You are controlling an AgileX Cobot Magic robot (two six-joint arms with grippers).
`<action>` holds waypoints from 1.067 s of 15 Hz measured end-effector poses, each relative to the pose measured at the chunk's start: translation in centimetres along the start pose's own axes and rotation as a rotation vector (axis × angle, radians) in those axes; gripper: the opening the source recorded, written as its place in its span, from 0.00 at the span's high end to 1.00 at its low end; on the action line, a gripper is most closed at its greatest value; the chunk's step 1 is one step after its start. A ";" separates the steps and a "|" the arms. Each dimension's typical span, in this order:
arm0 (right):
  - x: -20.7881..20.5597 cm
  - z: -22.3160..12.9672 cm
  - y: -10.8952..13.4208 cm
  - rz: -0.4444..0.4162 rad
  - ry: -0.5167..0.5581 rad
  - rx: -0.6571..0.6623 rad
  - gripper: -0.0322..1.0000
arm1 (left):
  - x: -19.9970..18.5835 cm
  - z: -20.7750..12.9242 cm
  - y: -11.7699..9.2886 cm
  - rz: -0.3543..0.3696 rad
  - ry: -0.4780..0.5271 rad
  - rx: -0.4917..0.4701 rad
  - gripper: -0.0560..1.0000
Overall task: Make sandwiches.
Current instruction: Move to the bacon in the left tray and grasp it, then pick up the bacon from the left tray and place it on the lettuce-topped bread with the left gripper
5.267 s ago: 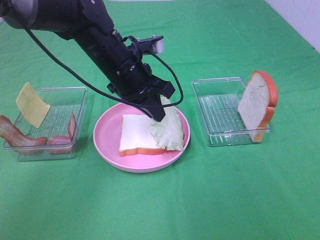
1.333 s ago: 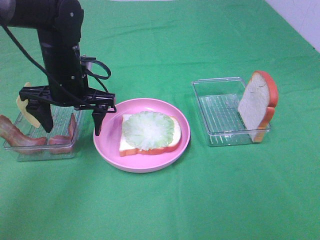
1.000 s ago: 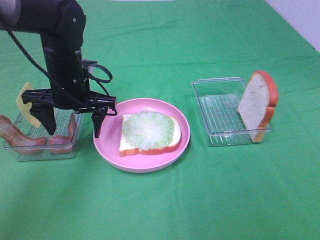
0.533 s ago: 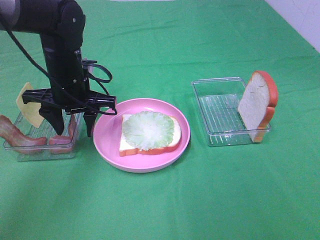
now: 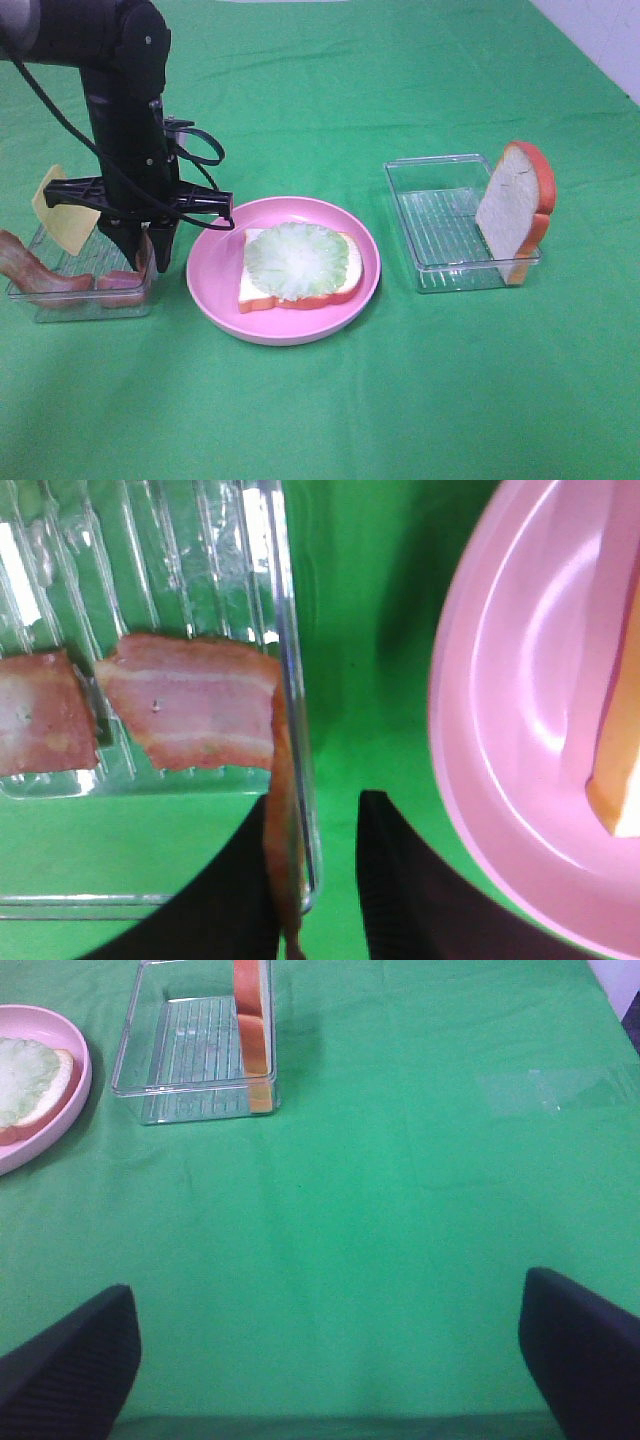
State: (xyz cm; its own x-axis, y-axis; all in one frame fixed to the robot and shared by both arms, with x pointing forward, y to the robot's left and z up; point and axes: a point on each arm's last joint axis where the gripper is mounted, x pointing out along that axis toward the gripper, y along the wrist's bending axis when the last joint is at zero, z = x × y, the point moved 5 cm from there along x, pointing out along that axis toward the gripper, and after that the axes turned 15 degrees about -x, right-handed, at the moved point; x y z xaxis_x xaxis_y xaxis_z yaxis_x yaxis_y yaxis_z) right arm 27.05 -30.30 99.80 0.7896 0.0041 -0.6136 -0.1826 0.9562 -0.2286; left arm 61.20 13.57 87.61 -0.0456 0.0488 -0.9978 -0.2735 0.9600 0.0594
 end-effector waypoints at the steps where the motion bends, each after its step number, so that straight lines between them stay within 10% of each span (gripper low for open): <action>1: 0.0 0.0 0.0 0.000 0.000 0.000 0.02 | 0.0 0.0 0.0 0.003 -0.002 0.002 0.88; 16: 0.0 0.0 0.0 0.000 -0.001 0.000 0.02 | -3.3 -0.1 0.8 -0.003 -0.061 0.010 0.95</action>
State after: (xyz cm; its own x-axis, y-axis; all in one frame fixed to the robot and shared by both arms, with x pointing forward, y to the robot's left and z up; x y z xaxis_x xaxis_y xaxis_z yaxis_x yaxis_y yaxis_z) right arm 27.05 -30.29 99.81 0.7902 0.0041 -0.6128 -0.1824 0.9562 -0.2288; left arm 61.01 14.19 90.98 0.0141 0.0625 -0.9979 -0.2636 0.9630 0.0566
